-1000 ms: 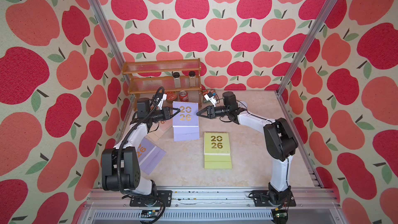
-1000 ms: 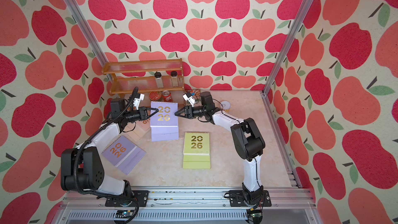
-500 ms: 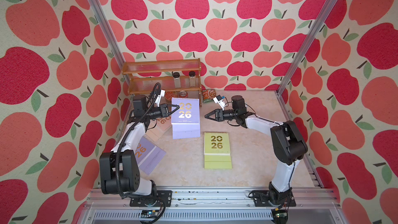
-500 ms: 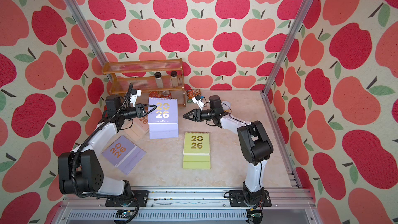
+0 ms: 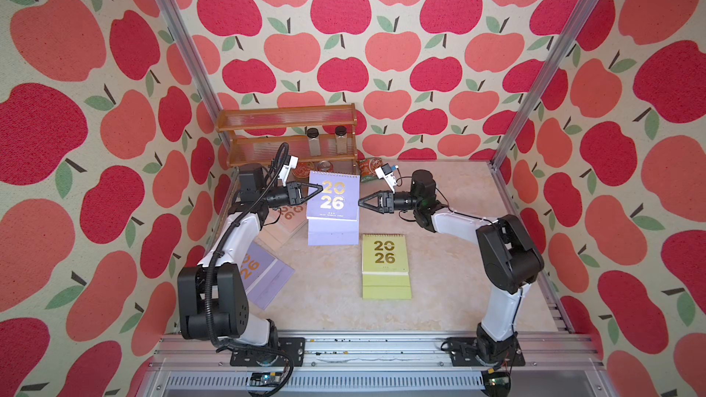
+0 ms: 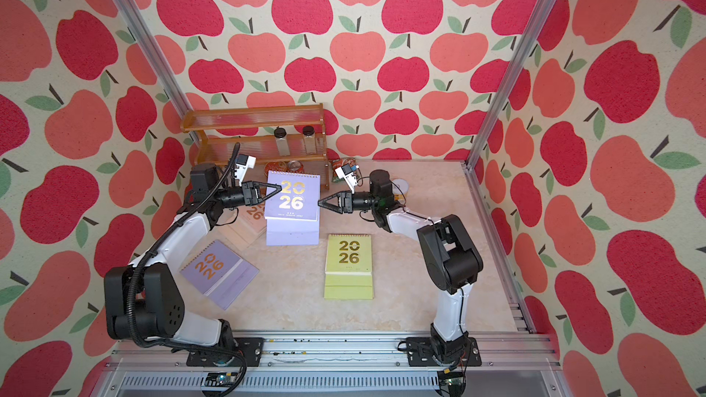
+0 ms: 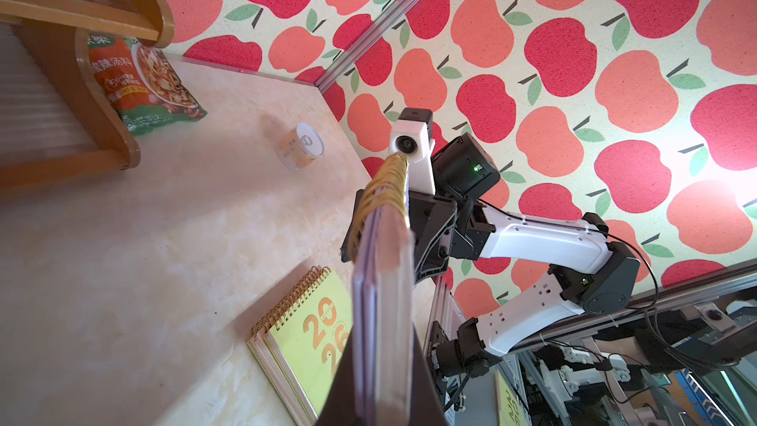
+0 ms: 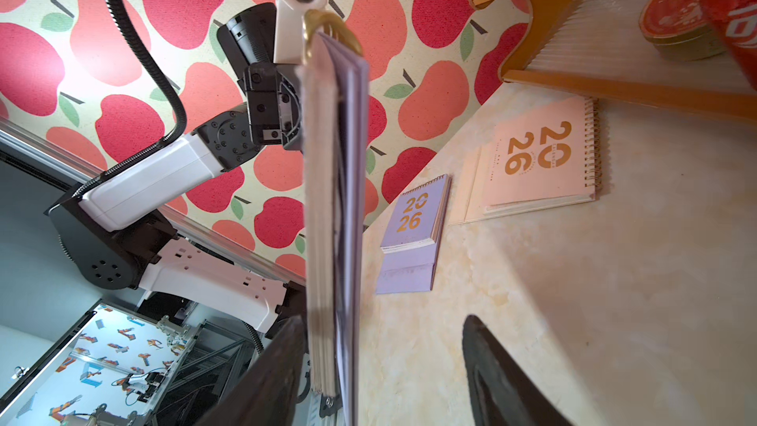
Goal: Stack the calendars
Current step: Pick up the calendar at the center of the board.
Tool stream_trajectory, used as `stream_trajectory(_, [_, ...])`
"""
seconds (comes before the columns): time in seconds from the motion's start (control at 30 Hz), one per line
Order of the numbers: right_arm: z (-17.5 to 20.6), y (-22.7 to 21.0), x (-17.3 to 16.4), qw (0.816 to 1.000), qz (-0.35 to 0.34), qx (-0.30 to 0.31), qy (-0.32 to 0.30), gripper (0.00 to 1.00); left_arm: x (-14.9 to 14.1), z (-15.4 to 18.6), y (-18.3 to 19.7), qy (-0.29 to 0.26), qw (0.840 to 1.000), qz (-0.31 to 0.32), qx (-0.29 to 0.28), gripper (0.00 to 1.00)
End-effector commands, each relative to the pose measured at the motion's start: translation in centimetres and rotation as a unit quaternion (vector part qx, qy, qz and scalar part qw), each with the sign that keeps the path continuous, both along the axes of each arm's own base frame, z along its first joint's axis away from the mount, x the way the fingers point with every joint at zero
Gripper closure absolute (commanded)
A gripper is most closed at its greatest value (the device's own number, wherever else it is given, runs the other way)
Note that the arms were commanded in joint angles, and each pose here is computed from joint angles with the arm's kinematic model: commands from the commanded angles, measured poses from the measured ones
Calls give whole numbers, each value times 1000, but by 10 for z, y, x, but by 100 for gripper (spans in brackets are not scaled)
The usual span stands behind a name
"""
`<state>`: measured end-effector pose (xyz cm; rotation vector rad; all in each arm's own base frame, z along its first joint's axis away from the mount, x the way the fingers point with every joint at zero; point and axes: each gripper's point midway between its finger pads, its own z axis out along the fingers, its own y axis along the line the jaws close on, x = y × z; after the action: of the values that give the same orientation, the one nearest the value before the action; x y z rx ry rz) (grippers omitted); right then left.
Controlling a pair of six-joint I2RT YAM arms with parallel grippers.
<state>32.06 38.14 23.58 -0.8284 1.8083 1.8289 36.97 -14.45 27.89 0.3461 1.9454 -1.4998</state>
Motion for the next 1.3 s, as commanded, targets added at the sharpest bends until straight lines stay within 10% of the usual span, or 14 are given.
stream_trajectory(0.0, [9, 3, -10, 1000, 21, 20, -8, 36, -4, 17, -5, -28, 999, -26, -6, 100])
stream_trajectory(0.5, [13, 28, -24, 999, 40, 28, -6, 45, -7, 19, -23, -30, 998, -52, -4, 100])
stream_trajectory(0.8, [10, 30, -27, 1000, 21, 18, 11, 100, -8, 12, -32, -26, 998, -52, 15, 100])
stream_trajectory(0.97, [8, 21, -29, 1000, -9, -18, 20, 100, -3, 7, -28, -31, 997, -6, 73, 100])
stream_trajectory(1.07, [10, 12, -35, 998, -23, -56, 21, 100, 2, 3, -21, -42, 991, 38, 120, 85])
stream_trajectory(1.2, [12, -9, -47, 994, -32, -106, 24, 100, 11, -3, -8, -50, 978, 105, 175, 20])
stream_trajectory(1.27, [12, -23, -55, 991, -35, -124, 37, 100, 9, -3, -6, -65, 969, 125, 203, 13])
